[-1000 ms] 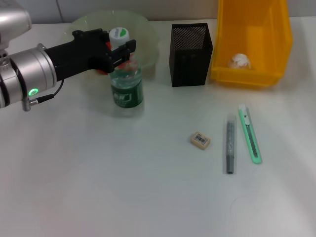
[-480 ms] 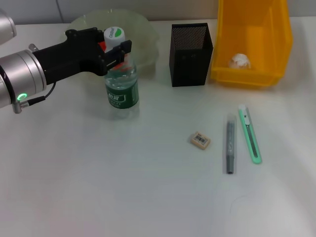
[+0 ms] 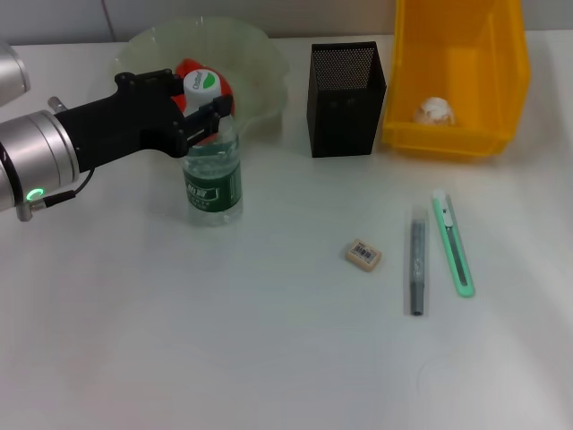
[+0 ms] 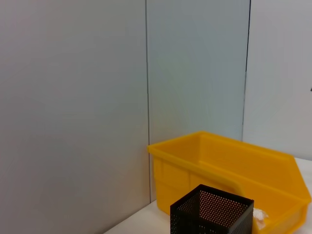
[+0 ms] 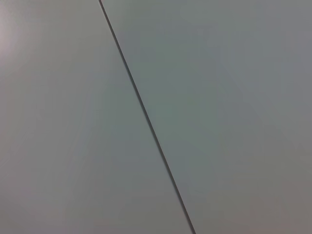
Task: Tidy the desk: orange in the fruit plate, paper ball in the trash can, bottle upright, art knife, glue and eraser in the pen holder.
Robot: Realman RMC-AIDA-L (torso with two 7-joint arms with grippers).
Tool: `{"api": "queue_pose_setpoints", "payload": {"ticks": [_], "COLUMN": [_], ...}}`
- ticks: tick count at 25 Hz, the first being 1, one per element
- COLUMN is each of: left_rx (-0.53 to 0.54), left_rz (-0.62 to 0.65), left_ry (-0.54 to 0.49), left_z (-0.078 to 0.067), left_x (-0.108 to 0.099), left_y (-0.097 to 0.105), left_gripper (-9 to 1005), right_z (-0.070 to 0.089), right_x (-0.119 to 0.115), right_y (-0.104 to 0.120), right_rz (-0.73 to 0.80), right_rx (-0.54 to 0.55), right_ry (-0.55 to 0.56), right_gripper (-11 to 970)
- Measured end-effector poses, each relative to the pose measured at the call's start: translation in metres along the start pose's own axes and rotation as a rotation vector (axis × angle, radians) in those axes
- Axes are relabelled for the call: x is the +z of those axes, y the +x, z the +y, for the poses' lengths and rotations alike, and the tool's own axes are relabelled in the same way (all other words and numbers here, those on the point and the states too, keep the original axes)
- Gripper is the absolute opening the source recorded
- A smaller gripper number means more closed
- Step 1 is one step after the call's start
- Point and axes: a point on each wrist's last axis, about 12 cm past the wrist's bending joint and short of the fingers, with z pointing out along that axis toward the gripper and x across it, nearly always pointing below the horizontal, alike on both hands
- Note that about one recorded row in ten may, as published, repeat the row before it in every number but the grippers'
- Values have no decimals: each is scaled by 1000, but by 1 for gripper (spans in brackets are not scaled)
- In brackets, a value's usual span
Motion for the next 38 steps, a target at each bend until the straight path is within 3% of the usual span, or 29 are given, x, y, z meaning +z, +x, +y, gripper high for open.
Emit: {"api": "queue_pose_setpoints", "payload": {"ticks": [23, 26, 27, 29, 35, 38], "left_rx": [-7, -2, 0, 9, -4, -37], "left_rz": [-70, -145, -177, -253, -319, -342], "left_ry": [-15, 11, 23, 51, 52, 31], "left_z": [13, 13, 12, 11, 16, 19], "left_x": [-23, -28, -30, -37, -46, -49], "left_y": [-5, -11, -13, -17, -22, -17], "left_gripper": [576, 582, 582, 582, 580, 579], "right_z": [8, 14, 19, 22, 32, 49], "right_x": [3, 10, 17, 22, 37, 57], "right_y": [-2, -10, -15, -19, -37, -57], "right_rz": [10, 42, 95, 141, 242, 494], "right_rx": [38, 3, -9, 5, -1, -67], "right_ry": [-81, -186, -272, -327, -452, -566], "right_gripper": [702, 701, 701, 701, 701, 702]}}
